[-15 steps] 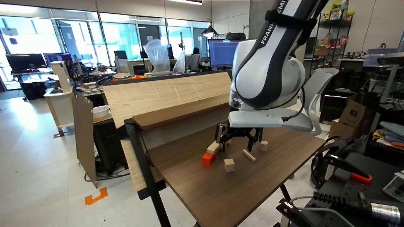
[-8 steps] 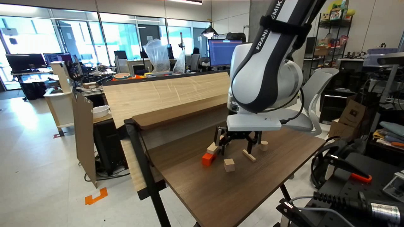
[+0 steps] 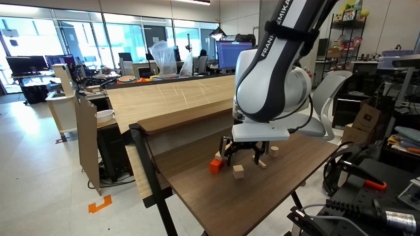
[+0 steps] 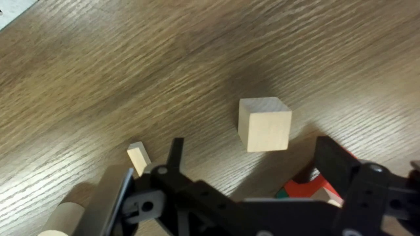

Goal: Pick the block and stack it on the other blocks

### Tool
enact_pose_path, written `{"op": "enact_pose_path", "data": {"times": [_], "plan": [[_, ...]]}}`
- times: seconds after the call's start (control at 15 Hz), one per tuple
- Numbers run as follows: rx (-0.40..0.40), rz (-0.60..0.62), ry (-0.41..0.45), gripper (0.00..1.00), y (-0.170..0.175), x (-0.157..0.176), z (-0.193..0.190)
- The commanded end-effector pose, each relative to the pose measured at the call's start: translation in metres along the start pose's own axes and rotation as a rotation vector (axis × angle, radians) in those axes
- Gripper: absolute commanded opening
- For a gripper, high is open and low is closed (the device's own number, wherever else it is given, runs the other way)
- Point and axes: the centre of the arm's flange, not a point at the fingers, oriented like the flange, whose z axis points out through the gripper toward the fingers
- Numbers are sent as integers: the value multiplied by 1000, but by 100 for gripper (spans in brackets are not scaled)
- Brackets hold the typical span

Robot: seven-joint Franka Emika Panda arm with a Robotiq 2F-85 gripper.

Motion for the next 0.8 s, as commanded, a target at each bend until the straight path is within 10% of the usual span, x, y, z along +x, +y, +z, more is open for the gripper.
{"op": "enact_pose_path", "data": {"times": [0.0, 0.73], "plan": [[-17, 5, 2, 100, -6, 3, 10], [-31, 5, 10, 100, -14, -2, 28]]}}
